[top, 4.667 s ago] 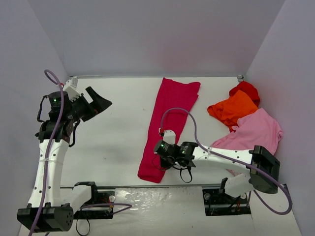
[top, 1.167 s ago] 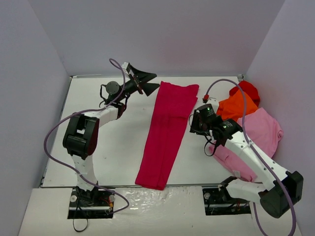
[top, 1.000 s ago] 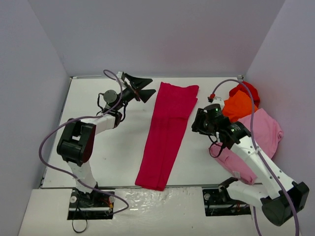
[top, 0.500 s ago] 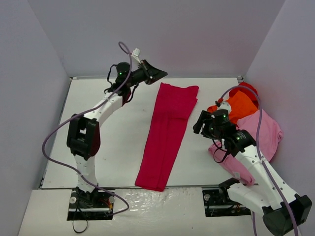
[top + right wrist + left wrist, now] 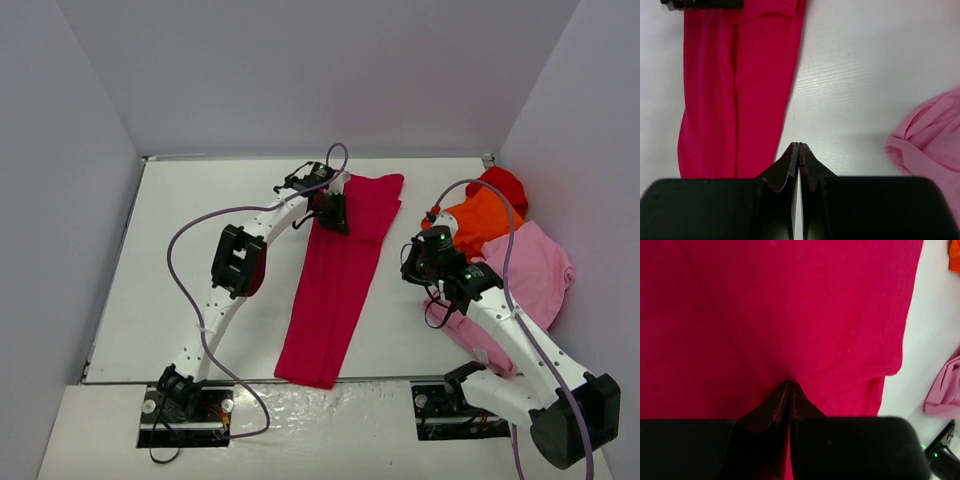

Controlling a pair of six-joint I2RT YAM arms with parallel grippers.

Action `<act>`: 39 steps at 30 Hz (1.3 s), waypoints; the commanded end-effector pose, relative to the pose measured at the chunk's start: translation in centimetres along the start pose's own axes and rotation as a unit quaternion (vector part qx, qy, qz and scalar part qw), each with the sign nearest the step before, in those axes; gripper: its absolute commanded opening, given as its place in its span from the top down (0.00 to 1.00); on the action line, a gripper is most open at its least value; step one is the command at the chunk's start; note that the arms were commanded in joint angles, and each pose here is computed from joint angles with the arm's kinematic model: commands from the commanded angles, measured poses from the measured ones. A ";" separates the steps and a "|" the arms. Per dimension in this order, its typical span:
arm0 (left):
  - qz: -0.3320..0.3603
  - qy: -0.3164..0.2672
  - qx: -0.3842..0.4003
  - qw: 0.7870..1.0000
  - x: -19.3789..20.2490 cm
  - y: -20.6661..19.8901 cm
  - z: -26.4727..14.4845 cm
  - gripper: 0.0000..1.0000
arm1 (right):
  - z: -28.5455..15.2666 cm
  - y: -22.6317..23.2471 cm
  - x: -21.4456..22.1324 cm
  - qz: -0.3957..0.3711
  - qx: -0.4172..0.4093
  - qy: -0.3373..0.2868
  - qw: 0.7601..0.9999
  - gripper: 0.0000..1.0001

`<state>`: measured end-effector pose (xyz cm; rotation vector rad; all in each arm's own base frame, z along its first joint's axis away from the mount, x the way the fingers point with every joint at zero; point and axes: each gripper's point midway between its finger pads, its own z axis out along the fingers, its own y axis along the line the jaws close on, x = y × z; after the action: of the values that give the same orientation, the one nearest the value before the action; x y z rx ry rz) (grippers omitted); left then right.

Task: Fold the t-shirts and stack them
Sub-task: Grab the bottom of the folded rectangular tshirt with right arm

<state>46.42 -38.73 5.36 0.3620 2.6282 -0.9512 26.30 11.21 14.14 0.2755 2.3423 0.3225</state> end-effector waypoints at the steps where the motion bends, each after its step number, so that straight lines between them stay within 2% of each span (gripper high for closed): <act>1: 0.046 -0.052 -0.014 0.997 -3.7 -1.5 -3.8 1.00 | 1.2 0.6 0.0 0.006 -0.009 0.006 1.000 1.00; 6: 0.006 -0.050 -0.065 0.997 -3.5 2.2 -2.1 1.00 | 0.9 1.2 -0.5 0.014 -0.019 -0.001 1.000 1.00; 12: -0.108 -0.051 -0.094 0.988 -3.5 8.2 -1.4 1.00 | 0.3 2.6 -0.1 0.017 -0.056 0.018 0.998 1.00; 15: -0.127 -0.066 -0.093 0.985 -4.4 10.6 -1.6 1.00 | 0.9 3.0 1.6 0.024 -0.069 0.055 0.996 1.00; 19: -0.120 -0.075 -0.113 0.983 -4.9 12.3 -1.7 1.00 | 1.4 3.2 4.9 0.042 -0.075 0.109 0.990 1.00; 23: -0.112 -0.092 -0.102 0.984 -5.7 12.2 -1.5 1.00 | 1.2 4.4 10.7 0.048 -0.090 0.178 0.979 1.00; 24: -0.112 -0.095 -0.098 0.984 -5.8 12.0 -1.5 1.00 | 1.3 4.8 12.2 0.056 -0.096 0.195 0.974 0.95; 26: -0.113 -0.097 -0.088 0.985 -5.9 11.6 -1.2 1.00 | 1.4 5.7 14.9 0.077 -0.110 0.233 0.963 0.70; 27: -0.112 -0.099 -0.090 0.985 -5.9 11.5 -1.2 1.00 | 1.1 6.8 16.0 0.084 -0.136 0.247 0.956 0.55; 28: -0.110 -0.100 -0.091 0.985 -5.9 11.3 -1.2 1.00 | 1.1 8.0 16.5 0.101 -0.159 0.251 0.949 0.44; 30: -0.109 -0.103 -0.093 0.984 -5.8 11.2 -1.2 1.00 | 0.8 8.9 17.6 0.128 -0.174 0.261 0.941 0.29; 31: -0.109 -0.105 -0.095 0.984 -5.8 11.1 -1.3 1.00 | 0.4 10.7 17.5 0.139 -0.211 0.254 0.934 0.20; 35: -0.105 -0.115 -0.110 0.982 -5.9 11.3 -2.1 1.00 | -0.2 12.7 18.0 0.196 -0.243 0.247 0.917 0.15; 39: -0.102 -0.127 -0.116 0.980 -6.1 11.0 -3.0 1.00 | -0.1 12.3 19.4 0.243 -0.229 0.253 0.908 0.16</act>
<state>55.52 -31.09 4.01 -0.0538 2.5124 -0.8382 13.01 26.59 3.78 0.3993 2.6813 1.1386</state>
